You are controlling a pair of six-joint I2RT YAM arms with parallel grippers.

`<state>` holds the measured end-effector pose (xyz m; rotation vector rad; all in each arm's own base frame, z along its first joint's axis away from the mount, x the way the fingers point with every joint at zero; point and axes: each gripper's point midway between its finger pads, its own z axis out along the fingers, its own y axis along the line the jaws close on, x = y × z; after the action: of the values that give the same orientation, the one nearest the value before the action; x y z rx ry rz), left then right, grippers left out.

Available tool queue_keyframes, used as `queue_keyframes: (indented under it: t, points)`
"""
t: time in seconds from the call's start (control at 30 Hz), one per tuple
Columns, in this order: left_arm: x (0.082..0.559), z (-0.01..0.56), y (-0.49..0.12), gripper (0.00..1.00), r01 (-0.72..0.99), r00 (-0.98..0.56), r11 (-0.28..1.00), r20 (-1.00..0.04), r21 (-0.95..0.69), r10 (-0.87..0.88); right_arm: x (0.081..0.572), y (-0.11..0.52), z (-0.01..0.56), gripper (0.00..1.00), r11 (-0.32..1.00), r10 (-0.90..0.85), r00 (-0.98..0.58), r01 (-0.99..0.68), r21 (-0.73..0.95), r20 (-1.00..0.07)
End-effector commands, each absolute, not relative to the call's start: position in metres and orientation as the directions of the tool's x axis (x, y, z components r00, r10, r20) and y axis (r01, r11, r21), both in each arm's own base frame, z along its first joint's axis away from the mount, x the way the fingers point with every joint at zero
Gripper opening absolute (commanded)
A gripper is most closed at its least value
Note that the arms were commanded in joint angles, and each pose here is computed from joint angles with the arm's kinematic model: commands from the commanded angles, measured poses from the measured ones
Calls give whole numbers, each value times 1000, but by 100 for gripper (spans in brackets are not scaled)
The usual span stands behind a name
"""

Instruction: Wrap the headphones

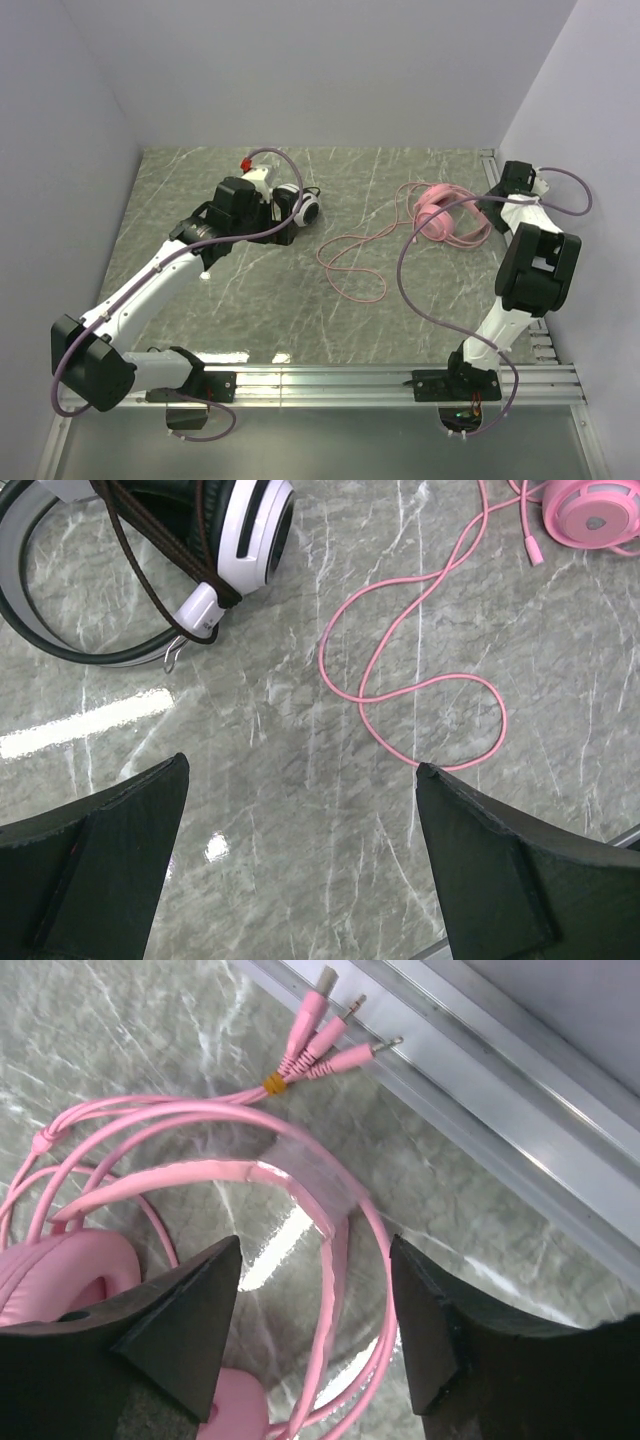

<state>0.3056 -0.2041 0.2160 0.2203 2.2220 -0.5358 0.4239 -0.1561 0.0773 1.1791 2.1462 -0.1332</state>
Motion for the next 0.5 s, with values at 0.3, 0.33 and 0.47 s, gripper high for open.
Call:
queue_keyframes:
  t: [0.3,0.33,0.47]
  points:
    - [305,205,-214,99,373,-670,875,-742,-309,23,438,-166,77,64,652,649,-458,746,134,-607]
    - [305,204,-214,99,369,-670,877,-742,-308,22,436,-166,76,64,654,646,-462,745,130,-607]
    - [306,202,-212,99,360,-674,882,-739,-303,22,425,-158,56,70,669,652,-505,733,118,-566]
